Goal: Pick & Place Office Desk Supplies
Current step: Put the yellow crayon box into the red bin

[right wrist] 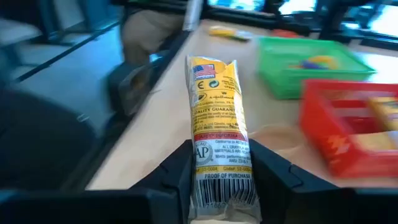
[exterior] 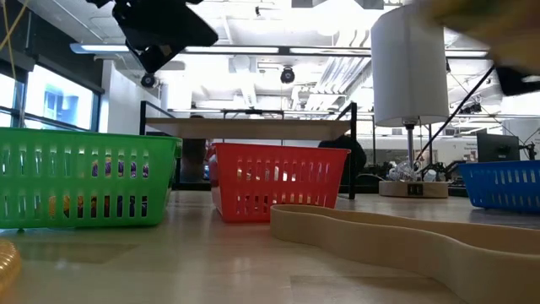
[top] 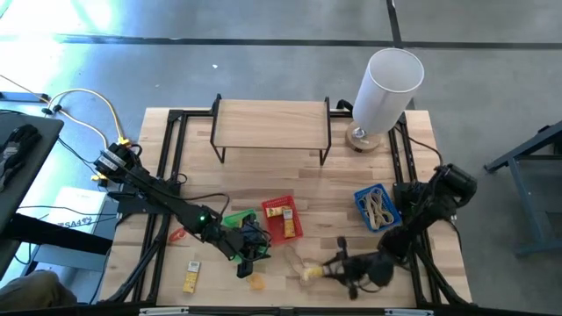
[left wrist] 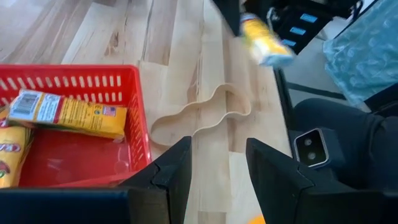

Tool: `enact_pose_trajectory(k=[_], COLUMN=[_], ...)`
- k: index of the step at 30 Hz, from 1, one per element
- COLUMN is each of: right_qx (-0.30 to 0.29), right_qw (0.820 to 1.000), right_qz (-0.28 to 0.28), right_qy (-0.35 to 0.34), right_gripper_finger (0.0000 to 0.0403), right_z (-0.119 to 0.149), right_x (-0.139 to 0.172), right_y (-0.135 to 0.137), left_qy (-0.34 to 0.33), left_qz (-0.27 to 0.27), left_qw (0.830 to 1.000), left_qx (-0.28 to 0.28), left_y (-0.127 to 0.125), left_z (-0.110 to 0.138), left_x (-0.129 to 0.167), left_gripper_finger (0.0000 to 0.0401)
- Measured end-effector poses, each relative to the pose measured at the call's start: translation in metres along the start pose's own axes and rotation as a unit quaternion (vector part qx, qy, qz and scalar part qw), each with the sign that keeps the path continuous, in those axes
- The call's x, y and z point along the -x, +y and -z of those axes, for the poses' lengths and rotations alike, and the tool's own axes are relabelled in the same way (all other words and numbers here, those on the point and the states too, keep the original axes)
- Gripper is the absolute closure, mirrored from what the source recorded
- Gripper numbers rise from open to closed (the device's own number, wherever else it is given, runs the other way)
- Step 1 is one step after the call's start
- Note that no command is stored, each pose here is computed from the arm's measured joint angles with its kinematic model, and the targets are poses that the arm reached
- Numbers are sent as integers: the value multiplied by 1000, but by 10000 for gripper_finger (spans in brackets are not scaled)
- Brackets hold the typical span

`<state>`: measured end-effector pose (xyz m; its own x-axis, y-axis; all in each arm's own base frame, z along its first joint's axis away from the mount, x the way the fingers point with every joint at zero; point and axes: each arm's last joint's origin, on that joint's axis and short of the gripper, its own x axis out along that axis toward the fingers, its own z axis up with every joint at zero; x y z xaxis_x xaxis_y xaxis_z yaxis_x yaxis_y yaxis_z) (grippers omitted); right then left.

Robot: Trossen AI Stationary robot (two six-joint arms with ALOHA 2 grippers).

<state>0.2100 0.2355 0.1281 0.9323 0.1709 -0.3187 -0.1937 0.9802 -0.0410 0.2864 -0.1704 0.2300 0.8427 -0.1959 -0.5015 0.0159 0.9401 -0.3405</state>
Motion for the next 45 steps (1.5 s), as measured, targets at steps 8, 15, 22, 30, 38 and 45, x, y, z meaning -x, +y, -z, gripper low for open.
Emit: enact_pose_trajectory(k=[8,15,22,30,38,45], right_qx=[-37,-84,-180,-278,-318,-340], right_qw=[999,988,961,936,928,923], right_qz=[36,130,208,209,179,162], right_qy=[-1,22,24,48,76,83], right_gripper_finger=[277,291,284,289,282,282], right_z=[-33,-63,-73,-62,-50,-50], right_x=[-37,-62,-74,-86,-99,-100], right_y=[-35,-59,-90,-113,-128,-132], left_qy=[-4,-15,-37,-56,-59,-58], left_qz=[3,12,30,6,1,0], left_qw=[1000,1000,999,998,997,997], left_qx=[1,-10,-19,-38,-41,-41], left_y=[0,-3,-10,-16,-17,-17], left_z=[-1,-3,-4,-1,0,0], left_x=[0,0,2,5,6,6], left_gripper_finger=[254,254,254,254,254,254])
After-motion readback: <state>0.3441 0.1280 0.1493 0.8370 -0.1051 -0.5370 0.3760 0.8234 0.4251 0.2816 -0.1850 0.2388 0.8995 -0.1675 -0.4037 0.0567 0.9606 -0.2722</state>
